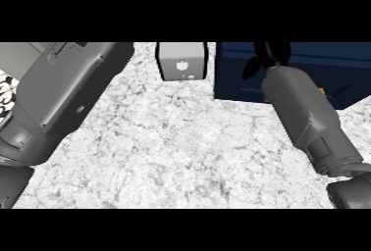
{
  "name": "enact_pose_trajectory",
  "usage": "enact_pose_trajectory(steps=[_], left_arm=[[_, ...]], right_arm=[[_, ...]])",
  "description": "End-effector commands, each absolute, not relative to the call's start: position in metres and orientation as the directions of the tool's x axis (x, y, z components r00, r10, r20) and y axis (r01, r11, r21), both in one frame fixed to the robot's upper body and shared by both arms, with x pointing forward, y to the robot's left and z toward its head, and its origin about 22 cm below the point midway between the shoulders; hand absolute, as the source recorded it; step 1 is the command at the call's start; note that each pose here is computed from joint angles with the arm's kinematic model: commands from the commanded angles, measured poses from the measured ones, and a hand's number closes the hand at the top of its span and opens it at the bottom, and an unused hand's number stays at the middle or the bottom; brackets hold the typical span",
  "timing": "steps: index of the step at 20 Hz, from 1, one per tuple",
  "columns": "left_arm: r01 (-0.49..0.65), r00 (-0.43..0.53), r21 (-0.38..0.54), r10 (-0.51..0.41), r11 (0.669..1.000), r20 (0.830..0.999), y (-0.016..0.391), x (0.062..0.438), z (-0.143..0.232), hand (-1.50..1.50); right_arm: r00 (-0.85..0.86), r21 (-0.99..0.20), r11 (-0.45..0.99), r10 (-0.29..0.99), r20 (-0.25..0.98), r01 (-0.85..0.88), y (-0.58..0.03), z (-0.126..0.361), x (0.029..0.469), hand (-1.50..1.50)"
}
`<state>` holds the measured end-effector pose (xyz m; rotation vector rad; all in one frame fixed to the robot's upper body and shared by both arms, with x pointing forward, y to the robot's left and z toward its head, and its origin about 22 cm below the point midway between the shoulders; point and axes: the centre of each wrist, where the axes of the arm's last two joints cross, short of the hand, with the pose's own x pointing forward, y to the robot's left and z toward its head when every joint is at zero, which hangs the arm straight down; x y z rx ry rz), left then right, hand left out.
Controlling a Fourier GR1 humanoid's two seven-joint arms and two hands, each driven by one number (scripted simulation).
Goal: Pick up the can, place it into the drawer and close the drawer
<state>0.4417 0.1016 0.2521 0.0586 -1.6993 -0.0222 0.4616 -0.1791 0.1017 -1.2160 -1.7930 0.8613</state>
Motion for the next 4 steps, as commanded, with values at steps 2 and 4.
enact_pose_trajectory(steps=[2, 4], left_arm=[[-0.035, -0.121, 0.06, -0.064, 0.998, 0.991, 0.123, 0.439, 0.231, -1.5], [-0.026, -0.115, 0.046, -0.049, 0.999, 0.992, 0.117, 0.434, 0.24, -1.5]], right_arm=[[-0.326, -0.741, 0.468, 0.881, 0.344, 0.482, -0.156, 0.145, 0.471, -1.5], [-0.32, -0.743, 0.469, 0.88, 0.35, 0.478, -0.159, 0.146, 0.472, -1.5]])
